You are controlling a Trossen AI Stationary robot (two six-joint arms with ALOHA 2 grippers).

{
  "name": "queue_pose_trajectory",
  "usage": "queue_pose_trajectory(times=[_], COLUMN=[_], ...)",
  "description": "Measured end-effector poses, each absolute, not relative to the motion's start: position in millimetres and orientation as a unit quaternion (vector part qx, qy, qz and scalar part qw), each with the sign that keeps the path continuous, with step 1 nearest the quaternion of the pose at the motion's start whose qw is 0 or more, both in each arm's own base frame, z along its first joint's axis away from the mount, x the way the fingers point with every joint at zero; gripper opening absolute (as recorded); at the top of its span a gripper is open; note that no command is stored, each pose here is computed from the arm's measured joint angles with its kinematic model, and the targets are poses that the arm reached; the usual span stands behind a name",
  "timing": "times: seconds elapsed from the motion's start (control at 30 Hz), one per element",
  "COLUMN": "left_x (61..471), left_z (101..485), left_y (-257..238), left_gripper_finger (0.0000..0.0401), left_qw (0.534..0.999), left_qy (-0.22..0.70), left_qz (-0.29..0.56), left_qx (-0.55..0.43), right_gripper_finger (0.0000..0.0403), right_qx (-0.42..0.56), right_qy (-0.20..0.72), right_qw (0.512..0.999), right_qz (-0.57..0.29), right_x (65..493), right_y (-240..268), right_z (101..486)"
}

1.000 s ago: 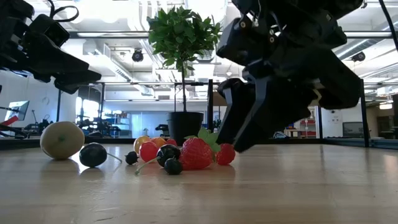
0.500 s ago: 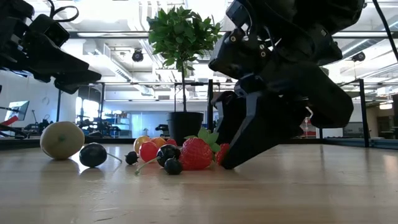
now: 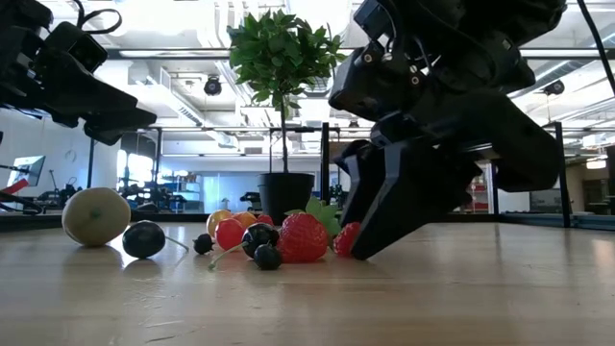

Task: Pick & Place Fruit
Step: Put the raspberry into the green strainer bowl on the shelf

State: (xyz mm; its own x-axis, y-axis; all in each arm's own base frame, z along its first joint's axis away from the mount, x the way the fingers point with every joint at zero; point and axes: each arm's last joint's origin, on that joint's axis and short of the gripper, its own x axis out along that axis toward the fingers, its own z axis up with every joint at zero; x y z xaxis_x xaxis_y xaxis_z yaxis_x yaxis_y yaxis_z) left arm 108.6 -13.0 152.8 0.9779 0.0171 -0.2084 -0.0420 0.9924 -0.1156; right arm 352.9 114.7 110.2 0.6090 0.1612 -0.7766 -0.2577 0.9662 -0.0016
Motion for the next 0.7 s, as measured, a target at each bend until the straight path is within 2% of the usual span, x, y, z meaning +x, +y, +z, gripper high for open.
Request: queue_pose_trajectory(times=[0.33,0.57,0.7], left_x=[108.6,108.6,108.6], left_z=[152.9,152.8,152.7], left_y=[-13.1,-13.1,-13.0], left_gripper_finger=[0.0229,0.0229,0.0229], left_qw=[0.993,0.993,0.993], left_qy=[0.104,0.104,0.104], left_qz=[0.015,0.015,0.015], left_qx=[-0.06,-0.06,-0.06], right_gripper_finger=[0.0086,0.011,0.0105], right_qx=[-0.057,-0.058,-0.058], right_qy=[0.426,0.426,0.426], right_qw=[0.895,0.896,0.896], right_qz=[0.117,0.115,0.115], right_x=[352.8,352.8,352.9], right_y=[114.7,114.6,114.4], right_z=[110.5,110.5,110.5])
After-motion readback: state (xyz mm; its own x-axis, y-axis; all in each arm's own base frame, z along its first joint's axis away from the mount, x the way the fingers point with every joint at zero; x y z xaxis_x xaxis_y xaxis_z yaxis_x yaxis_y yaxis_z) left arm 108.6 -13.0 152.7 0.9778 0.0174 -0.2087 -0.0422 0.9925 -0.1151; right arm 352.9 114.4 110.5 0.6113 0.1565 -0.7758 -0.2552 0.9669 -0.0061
